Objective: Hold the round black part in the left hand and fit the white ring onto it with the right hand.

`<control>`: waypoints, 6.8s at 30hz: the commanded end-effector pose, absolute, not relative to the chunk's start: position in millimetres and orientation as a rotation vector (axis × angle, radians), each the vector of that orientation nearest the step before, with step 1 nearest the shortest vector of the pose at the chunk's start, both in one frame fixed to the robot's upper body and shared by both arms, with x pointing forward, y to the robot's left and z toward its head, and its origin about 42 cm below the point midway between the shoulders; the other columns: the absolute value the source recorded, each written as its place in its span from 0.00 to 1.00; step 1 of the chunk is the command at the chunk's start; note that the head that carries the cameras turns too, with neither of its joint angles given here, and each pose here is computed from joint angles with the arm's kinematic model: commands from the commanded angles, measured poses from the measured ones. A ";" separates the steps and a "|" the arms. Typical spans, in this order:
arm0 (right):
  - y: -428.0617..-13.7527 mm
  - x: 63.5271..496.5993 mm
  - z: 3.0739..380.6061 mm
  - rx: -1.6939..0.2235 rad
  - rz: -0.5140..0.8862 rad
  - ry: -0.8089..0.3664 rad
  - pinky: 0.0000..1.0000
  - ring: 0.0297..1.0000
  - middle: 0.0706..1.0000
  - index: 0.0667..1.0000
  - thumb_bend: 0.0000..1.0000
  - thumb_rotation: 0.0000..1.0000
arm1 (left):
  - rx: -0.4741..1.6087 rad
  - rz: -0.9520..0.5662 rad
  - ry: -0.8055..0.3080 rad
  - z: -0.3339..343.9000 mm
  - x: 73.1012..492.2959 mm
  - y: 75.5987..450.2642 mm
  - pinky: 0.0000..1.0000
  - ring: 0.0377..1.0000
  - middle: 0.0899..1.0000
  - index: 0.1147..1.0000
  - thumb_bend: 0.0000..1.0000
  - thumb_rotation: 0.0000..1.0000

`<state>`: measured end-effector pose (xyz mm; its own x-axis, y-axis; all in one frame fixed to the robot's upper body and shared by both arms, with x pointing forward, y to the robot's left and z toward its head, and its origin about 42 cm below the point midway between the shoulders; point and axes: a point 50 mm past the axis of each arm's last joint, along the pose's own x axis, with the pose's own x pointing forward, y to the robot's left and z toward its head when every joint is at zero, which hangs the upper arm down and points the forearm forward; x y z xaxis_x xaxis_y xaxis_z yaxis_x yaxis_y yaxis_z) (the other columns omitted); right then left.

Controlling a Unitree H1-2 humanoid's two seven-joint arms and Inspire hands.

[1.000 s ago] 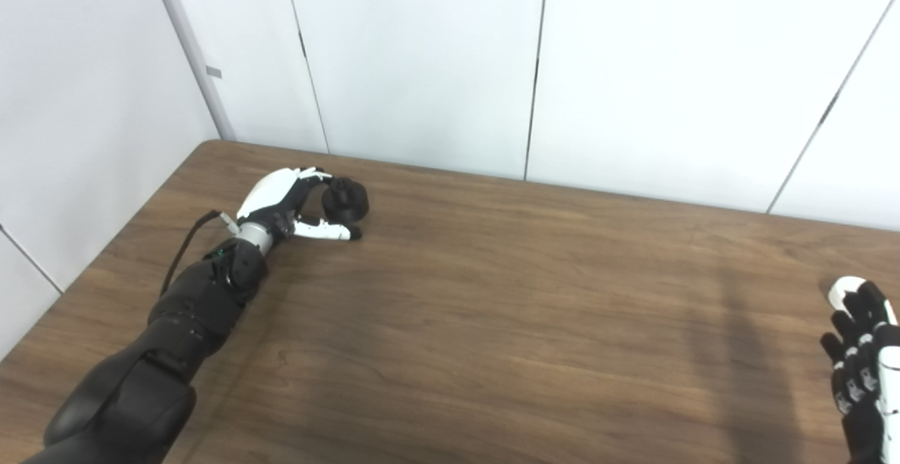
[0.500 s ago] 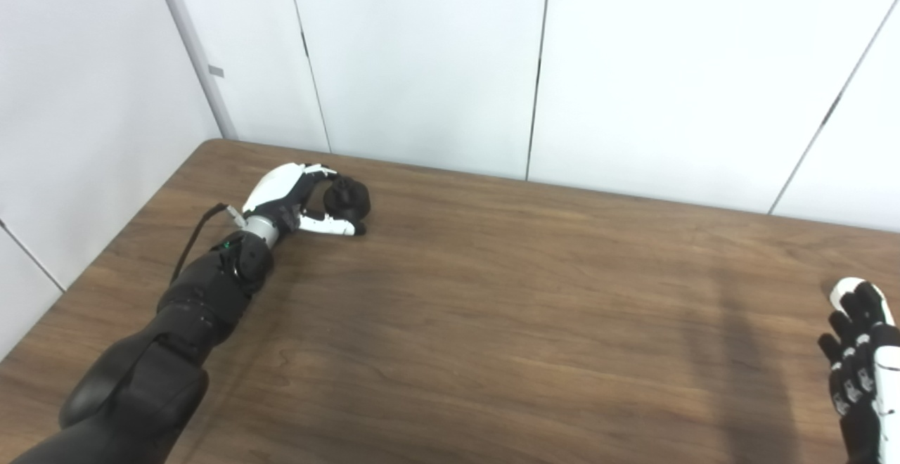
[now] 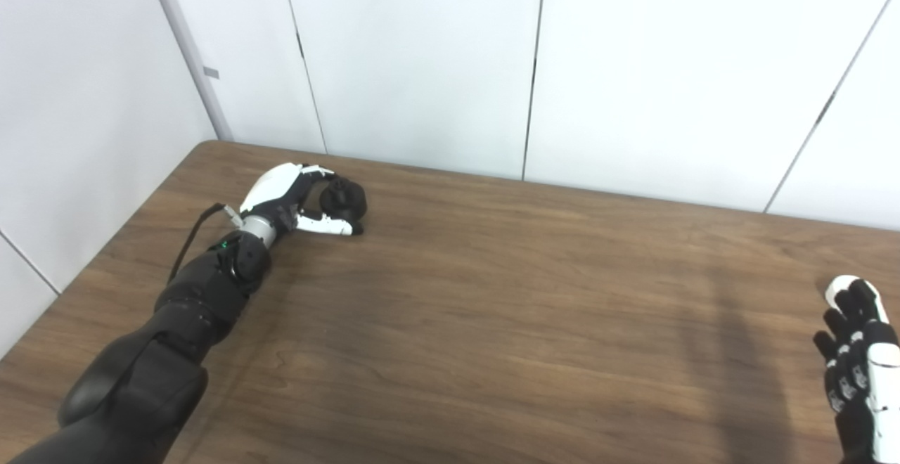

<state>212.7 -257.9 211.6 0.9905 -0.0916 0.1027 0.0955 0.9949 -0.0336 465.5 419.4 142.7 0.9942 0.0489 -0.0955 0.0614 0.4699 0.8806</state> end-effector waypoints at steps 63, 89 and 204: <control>-247.9 224.1 220.9 -0.056 -0.077 -0.290 0.97 0.91 0.91 0.91 0.36 0.94 | 0.976 -0.624 -0.569 160.4 370.6 230.4 1.00 0.93 0.71 0.41 0.52 0.05; -231.2 217.9 230.0 -0.073 -0.110 -0.329 0.86 0.86 0.88 0.87 0.40 0.86 | 1.011 -0.807 -0.656 139.3 366.4 173.9 1.00 0.92 0.72 0.41 0.52 0.05; -397.3 449.0 300.8 -1.737 0.069 0.143 0.85 0.92 0.87 0.77 0.87 0.18 | 0.982 -0.819 -0.651 98.1 342.4 175.7 0.98 0.89 0.70 0.41 0.52 0.05</control>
